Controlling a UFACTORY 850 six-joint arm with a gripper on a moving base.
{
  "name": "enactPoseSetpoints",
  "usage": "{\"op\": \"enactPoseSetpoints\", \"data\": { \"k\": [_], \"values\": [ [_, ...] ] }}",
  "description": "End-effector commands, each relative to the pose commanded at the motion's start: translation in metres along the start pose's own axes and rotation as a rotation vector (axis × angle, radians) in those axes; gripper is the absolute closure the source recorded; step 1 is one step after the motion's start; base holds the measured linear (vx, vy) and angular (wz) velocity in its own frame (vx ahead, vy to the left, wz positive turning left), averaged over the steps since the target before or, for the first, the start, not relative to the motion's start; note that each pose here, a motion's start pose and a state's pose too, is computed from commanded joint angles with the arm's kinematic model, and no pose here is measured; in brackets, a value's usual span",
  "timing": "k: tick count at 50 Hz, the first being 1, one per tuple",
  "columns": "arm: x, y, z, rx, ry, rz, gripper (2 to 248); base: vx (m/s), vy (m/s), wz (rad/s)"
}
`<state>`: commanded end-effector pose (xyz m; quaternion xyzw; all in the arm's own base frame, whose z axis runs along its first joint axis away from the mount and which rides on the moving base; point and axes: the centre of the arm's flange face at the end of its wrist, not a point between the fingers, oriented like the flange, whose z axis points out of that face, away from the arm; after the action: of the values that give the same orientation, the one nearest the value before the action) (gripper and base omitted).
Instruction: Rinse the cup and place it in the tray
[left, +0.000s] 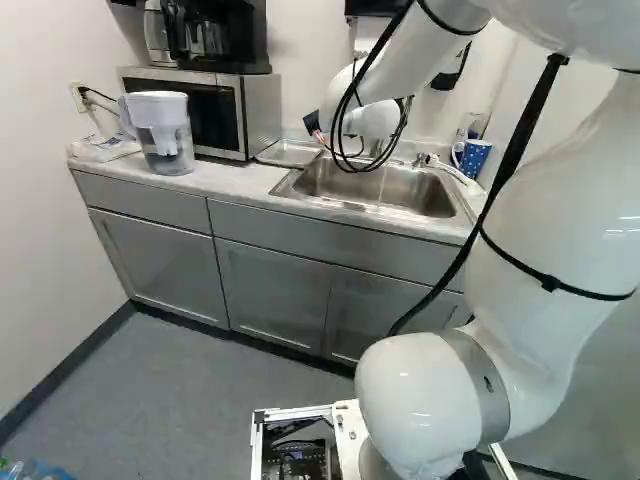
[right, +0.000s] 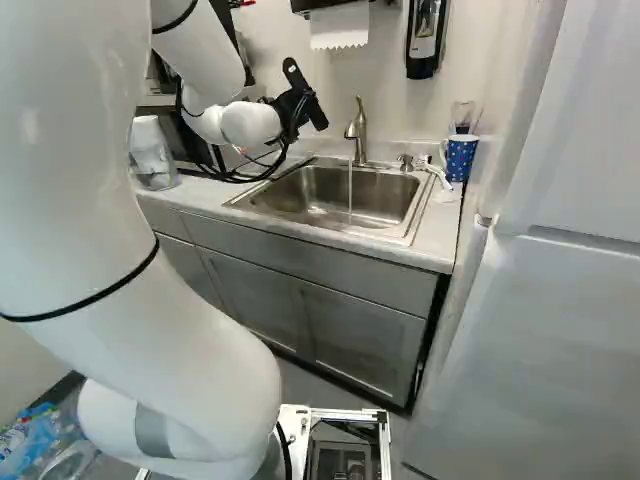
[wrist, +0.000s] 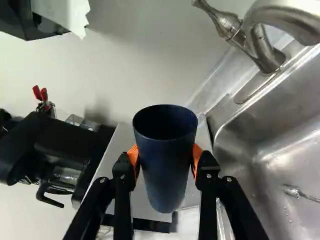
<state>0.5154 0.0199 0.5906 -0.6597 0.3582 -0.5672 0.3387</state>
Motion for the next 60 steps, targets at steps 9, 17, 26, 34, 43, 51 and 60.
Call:
{"op": "enactPoseSetpoints", "data": {
  "k": [9,17,26,34,43,51,60],
  "values": [
    [0.0,0.0,0.0,0.0,0.0,-0.095,128,0.0,0.0,0.0],
    [0.0,0.0,0.0,0.0,0.0,-0.179,128,0.0,0.0,0.0],
    [0.0,0.0,0.0,0.0,0.0,-0.273,128,0.0,0.0,0.0],
    [0.0,0.0,0.0,0.0,0.0,-0.357,128,0.0,0.0,0.0],
    [0.0,0.0,0.0,0.0,0.0,-0.452,128,0.0,0.0,0.0],
    [0.0,0.0,0.0,0.0,0.0,-0.536,128,0.0,0.0,0.0],
    [0.0,0.0,0.0,0.0,0.0,-0.63,128,0.0,0.0,0.0]
  ]
}}
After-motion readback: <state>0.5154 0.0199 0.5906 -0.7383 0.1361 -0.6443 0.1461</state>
